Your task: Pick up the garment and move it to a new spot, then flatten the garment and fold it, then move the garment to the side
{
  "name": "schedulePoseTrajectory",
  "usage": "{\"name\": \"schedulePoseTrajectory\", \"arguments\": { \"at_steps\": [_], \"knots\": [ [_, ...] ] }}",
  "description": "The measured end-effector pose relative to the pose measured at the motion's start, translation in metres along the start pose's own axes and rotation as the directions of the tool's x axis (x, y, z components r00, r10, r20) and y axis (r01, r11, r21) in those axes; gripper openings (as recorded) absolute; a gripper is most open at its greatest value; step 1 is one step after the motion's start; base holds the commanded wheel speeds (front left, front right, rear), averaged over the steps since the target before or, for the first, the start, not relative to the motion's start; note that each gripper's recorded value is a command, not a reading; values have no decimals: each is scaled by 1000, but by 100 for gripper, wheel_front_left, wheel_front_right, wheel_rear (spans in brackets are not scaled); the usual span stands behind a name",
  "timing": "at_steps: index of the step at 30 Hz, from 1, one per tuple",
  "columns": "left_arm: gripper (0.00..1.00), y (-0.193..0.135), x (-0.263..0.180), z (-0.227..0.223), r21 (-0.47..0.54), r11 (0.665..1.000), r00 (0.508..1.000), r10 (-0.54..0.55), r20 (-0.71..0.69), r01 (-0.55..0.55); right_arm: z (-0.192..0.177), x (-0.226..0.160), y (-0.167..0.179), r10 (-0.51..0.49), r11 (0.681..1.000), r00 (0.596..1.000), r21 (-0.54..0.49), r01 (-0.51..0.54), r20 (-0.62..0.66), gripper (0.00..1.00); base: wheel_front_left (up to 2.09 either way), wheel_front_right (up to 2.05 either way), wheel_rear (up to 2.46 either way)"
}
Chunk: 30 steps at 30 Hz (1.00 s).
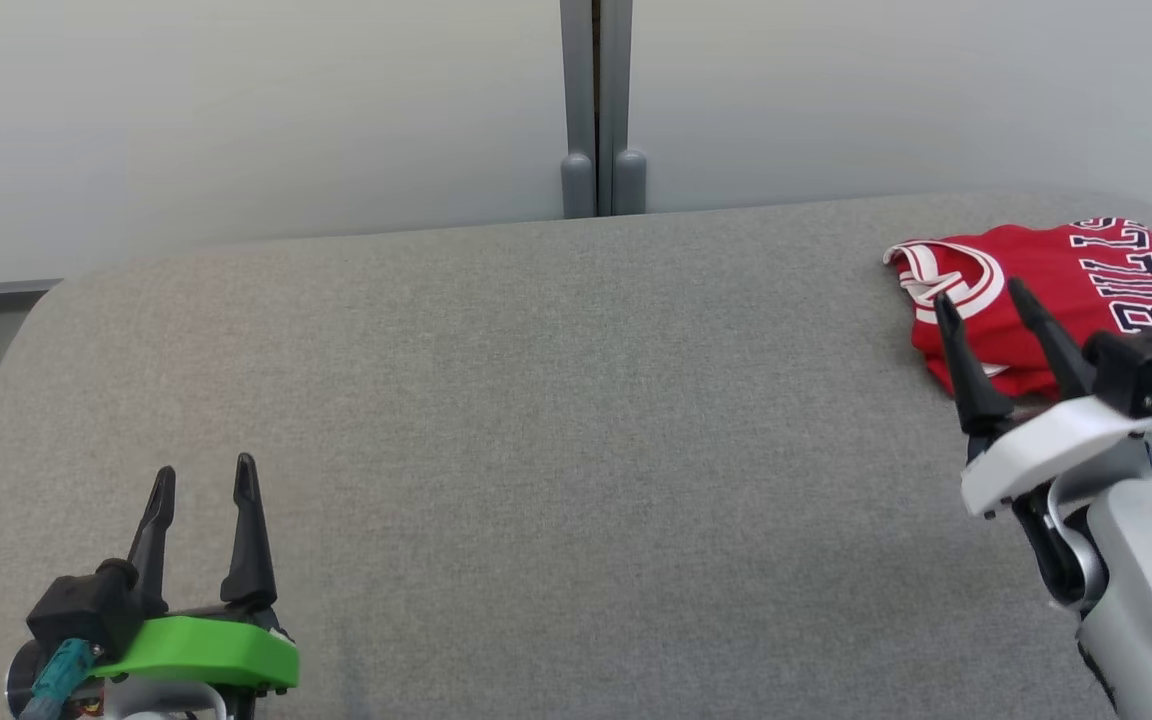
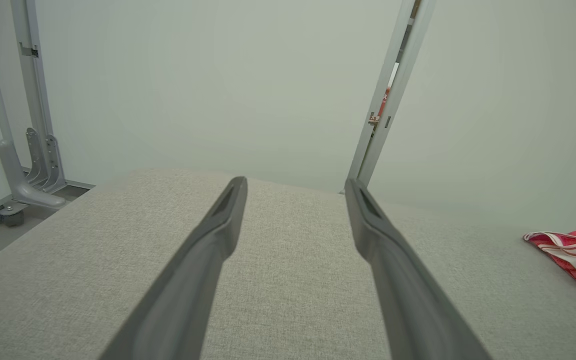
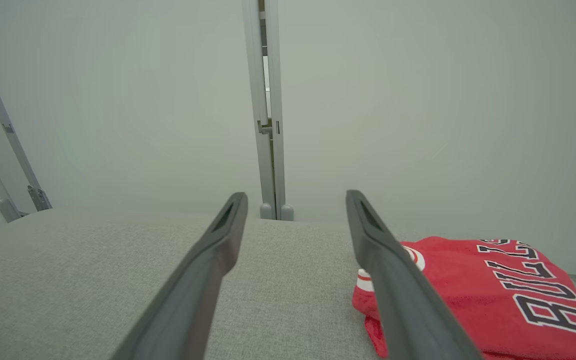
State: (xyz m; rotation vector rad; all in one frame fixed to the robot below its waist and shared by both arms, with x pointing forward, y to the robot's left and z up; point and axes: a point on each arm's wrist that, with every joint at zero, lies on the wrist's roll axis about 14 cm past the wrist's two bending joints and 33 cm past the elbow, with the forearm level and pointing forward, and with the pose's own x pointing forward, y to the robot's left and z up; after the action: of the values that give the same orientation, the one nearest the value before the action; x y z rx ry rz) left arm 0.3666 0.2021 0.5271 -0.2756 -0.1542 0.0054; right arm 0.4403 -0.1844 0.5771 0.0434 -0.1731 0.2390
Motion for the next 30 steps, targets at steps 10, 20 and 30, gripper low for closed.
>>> {"name": "schedulePoseTrajectory", "arguments": {
  "at_steps": [10,20,30],
  "knots": [
    [100,-5,-11,-8,102,994,999,-38,-38,42,-35,-49,5,-89,994,994,51,91,-56,100,0,0,0],
    [100,-14,-13,-19,91,994,996,-60,-69,67,-46,-67,13,-119,989,990,74,124,-72,100,0,0,0],
    [100,-7,-17,-23,92,995,996,-33,-81,41,-47,-66,16,-109,991,991,72,115,-73,100,0,0,0]
  ]
}}
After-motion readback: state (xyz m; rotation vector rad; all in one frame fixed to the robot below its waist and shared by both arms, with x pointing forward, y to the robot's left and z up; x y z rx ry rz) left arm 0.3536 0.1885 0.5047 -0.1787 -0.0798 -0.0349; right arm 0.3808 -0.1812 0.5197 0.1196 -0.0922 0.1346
